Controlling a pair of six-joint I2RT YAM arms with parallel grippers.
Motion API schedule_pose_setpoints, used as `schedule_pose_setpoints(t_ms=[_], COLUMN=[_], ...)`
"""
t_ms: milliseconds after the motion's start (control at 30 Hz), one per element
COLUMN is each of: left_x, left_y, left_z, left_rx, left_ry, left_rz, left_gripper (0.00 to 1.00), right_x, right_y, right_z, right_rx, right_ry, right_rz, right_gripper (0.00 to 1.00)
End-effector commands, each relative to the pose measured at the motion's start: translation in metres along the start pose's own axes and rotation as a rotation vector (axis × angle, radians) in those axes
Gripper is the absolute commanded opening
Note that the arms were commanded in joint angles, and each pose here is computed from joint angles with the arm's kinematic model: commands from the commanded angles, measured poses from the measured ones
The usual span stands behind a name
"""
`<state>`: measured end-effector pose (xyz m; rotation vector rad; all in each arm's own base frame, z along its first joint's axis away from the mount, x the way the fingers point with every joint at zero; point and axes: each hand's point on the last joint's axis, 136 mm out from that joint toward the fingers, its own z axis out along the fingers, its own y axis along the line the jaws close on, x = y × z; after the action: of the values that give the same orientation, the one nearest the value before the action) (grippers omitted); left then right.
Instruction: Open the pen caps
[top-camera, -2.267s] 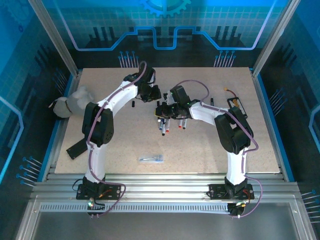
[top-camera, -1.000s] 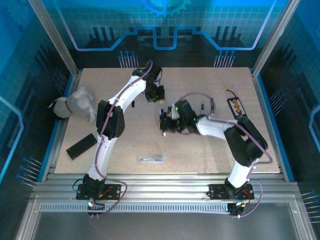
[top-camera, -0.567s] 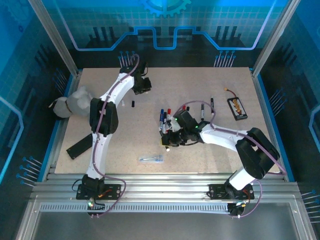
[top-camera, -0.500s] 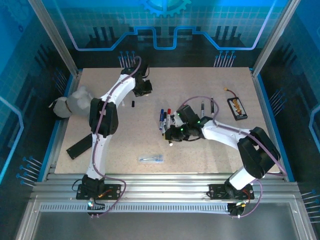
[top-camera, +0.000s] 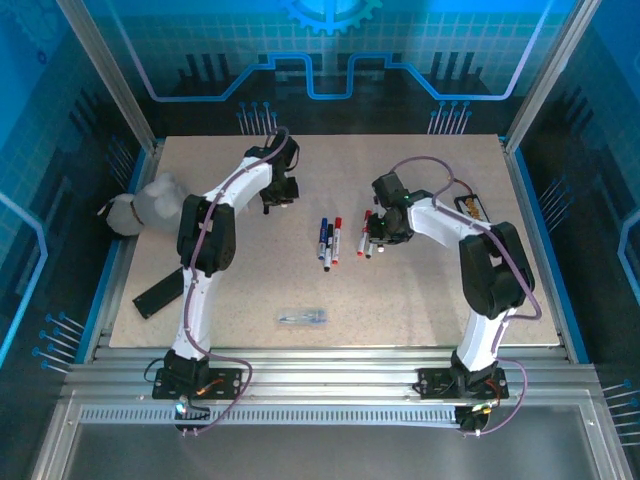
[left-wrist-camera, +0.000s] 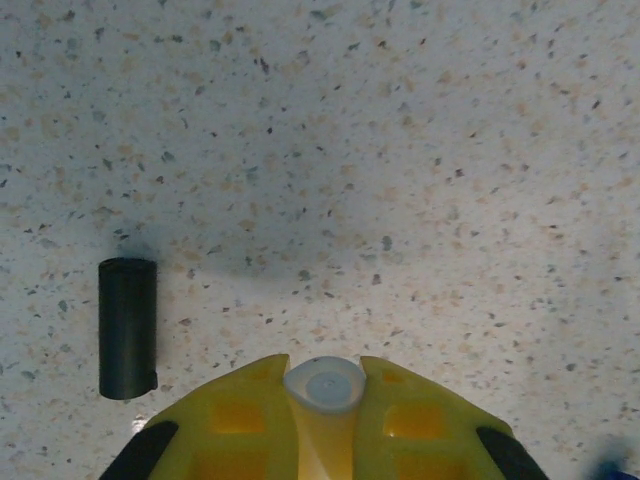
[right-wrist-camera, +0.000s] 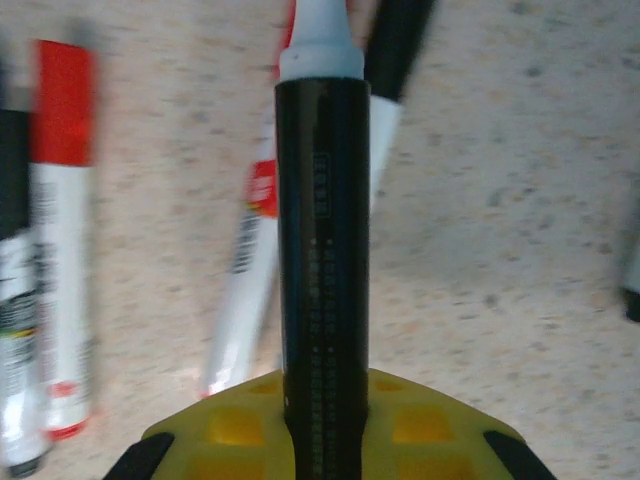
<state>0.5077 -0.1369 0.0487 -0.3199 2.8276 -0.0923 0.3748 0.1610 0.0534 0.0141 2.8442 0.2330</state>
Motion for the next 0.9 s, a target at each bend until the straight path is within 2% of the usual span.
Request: schedule_pose_setpoints(t_ms=[0,67,233,333,467,633,867], left_x=[-0.001,0.0,0.0,0.0,-0.002,-0.005,-0.007], left_y=[0.01,0.011,0.011,0.01,0.009,0.004,-0.006], left_z=[-0.006,-0.004,0.002,0.003,0.0,-0.01,-0.023], left_rx=[-0.04,-0.045,-0.049,-0.048,-0.045,-0.035,-0.015], left_ry=[-0.011,-0.006,0.004,0.008,0.006,-0.014,-0.038], left_rz=[0.029,0.032,0.033,0.034,0.033,0.04,0.054], left_gripper=[0.03,0.07,0.29,0.34,0.35,0.36,0.36], right_x=[-0.008,-0.012,-0.014,-0.015,-0.016,-0.019,-0.023], right_y=[-0.025,-0.031,-0.044,-0.053,-0.069,-0.085,-0.101], right_z=[0.001,0.005,0.02,0.027,0.032,0.034,0.035], right_rx=[0.098,0.113,0.148,0.181,0.248,0.315,0.389], right_ry=[0.014,0.016,0.053,0.07,0.087,0.093,0.108], right_rz=[-0.01,0.0,0.021,0.028,0.039,0.056,0.062], right_gripper=[0.0,0.0,0.0,0.0,0.0,0.11,0.18])
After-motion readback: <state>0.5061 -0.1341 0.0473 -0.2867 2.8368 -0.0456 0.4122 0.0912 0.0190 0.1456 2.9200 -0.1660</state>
